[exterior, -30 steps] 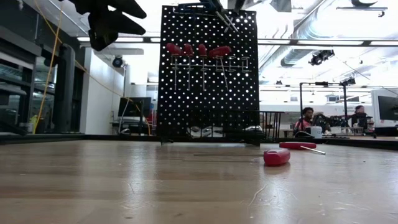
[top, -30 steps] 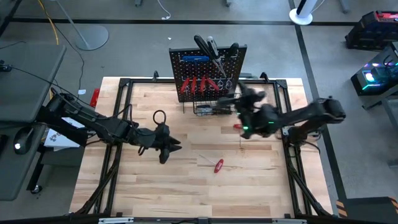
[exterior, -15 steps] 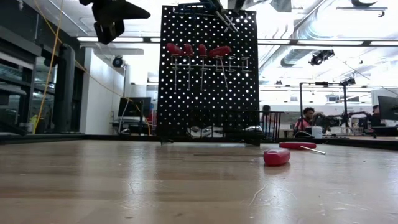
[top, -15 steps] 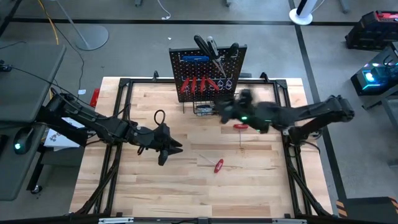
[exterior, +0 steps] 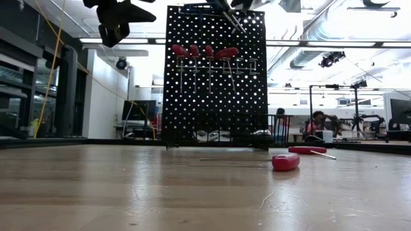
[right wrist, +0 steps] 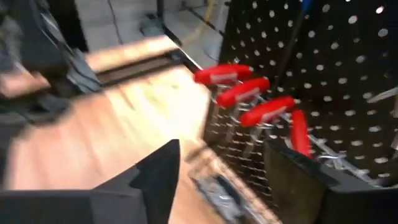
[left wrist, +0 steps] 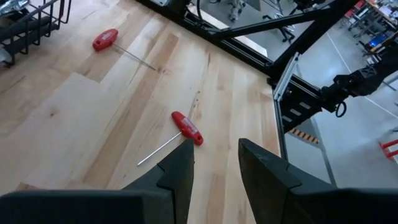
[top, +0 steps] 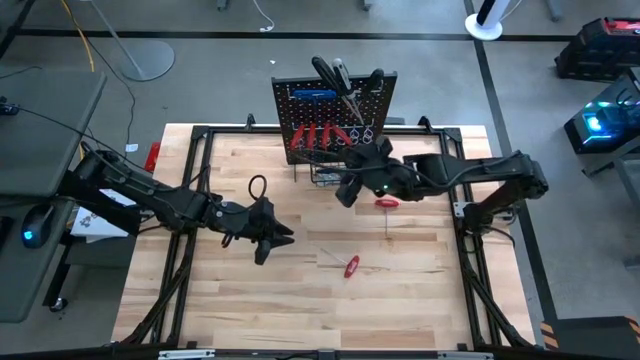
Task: Hang tools onto peg board
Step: Hang the red allen wrench on the pegboard
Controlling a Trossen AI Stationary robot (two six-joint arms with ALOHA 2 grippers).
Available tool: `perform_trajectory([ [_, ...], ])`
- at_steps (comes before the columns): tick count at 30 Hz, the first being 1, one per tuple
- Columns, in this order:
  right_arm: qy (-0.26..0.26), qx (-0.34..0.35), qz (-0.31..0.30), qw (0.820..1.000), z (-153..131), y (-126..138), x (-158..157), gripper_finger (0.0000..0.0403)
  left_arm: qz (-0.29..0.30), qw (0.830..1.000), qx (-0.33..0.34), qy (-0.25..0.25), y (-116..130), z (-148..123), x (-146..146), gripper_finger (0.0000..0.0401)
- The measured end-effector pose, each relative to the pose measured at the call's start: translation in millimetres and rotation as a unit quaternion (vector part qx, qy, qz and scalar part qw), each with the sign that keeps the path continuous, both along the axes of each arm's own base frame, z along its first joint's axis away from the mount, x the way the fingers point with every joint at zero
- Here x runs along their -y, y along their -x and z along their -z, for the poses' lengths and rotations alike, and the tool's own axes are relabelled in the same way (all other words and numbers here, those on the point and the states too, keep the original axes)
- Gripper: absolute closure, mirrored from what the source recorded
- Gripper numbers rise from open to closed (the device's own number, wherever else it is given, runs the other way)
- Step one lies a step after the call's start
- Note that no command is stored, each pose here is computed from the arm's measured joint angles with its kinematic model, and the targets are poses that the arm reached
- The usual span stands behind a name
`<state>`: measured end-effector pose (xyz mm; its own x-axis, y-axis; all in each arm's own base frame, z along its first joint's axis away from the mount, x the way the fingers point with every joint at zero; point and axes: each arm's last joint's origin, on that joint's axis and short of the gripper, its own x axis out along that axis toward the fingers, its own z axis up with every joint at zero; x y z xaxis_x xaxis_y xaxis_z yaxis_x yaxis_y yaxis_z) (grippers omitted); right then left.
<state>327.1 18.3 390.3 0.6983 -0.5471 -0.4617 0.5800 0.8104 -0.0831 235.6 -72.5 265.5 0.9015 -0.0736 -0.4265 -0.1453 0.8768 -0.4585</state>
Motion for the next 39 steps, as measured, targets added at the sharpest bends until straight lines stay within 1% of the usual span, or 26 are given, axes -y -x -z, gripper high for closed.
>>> perform_trajectory([
  [4, 0.045, -0.072, 0.014, 0.996, 17, -10, 8, 0.0154, -0.008, 1.000, -0.006, 0.003, 0, 1, -3, 0.0281],
  [6, 0.053, -0.085, 0.043, 0.994, 23, -13, 13, 0.0145, -0.017, 1.000, -0.009, 0.012, 0, 2, -4, 0.0281],
  [8, 0.055, -0.099, 0.059, 0.992, 27, -14, 21, 0.0142, -0.021, 1.000, -0.009, 0.016, -1, 2, -5, 0.0281],
  [12, 0.050, -0.107, 0.078, 0.990, 33, -18, 39, 0.0141, -0.024, 0.999, -0.010, 0.018, -1, 2, -6, 0.0281],
  [16, 0.049, -0.111, 0.065, 0.991, 29, -17, 52, 0.0141, -0.028, 0.999, -0.009, 0.018, -1, 1, -6, 0.0281],
  [21, 0.035, -0.120, 0.071, 0.990, 32, -16, 68, 0.0144, -0.028, 0.999, -0.009, 0.017, -1, 2, -6, 0.0281],
  [26, 0.006, -0.135, 0.071, 0.988, 36, -13, 83, 0.0144, -0.026, 1.000, -0.011, 0.013, -1, 2, -6, 0.0281],
  [35, -0.013, -0.141, 0.066, 0.988, 37, -9, 102, 0.0144, -0.026, 1.000, -0.012, 0.012, -1, 2, -7, 0.0281],
  [39, -0.016, -0.142, 0.066, 0.988, 37, -8, 107, 0.0162, -0.026, 1.000, -0.012, 0.012, -1, 2, -7, 0.0281],
])
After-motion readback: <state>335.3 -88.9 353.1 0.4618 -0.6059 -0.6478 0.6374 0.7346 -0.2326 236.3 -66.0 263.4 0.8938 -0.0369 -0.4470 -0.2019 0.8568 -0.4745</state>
